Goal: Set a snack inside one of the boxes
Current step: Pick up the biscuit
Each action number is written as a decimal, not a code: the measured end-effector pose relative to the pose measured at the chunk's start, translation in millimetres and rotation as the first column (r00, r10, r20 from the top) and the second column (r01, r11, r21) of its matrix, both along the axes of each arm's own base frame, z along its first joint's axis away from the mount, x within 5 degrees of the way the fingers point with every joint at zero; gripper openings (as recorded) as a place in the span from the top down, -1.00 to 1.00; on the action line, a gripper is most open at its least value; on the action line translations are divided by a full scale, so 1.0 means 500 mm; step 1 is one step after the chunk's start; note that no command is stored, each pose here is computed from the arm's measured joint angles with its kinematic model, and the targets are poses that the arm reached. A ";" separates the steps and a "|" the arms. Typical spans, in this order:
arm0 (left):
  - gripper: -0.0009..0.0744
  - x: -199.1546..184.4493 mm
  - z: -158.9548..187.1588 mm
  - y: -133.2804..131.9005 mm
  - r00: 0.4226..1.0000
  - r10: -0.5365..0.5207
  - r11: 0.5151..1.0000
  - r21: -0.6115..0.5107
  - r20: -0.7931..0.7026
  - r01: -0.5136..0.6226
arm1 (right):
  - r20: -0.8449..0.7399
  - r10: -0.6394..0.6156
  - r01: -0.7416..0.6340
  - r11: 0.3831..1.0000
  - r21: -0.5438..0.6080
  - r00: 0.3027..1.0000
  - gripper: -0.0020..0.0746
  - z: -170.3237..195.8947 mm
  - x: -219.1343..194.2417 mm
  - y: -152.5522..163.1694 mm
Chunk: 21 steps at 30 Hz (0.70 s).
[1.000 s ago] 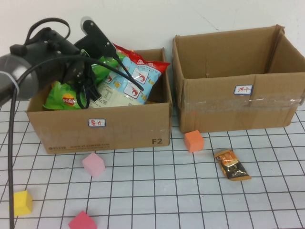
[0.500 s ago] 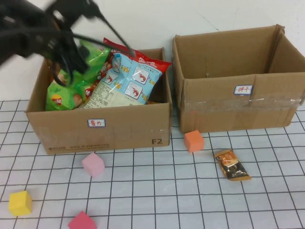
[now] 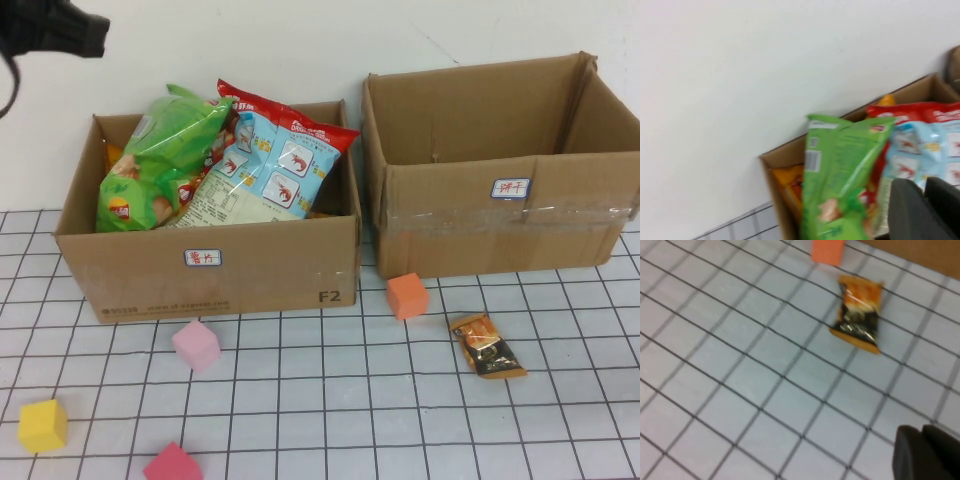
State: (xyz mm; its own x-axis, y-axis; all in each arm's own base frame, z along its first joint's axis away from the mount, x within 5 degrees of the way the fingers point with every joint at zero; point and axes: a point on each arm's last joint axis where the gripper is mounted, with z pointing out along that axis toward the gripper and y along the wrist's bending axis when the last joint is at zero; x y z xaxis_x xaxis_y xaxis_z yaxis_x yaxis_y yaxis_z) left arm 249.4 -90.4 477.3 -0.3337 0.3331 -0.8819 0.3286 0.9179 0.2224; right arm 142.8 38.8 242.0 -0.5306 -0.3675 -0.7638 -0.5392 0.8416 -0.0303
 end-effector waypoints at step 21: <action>0.98 -0.230 -0.214 0.068 0.995 -0.077 0.973 -0.213 0.058 0.087 | -0.092 0.294 -0.303 0.947 -0.109 0.951 -0.55 -0.134 0.319 0.125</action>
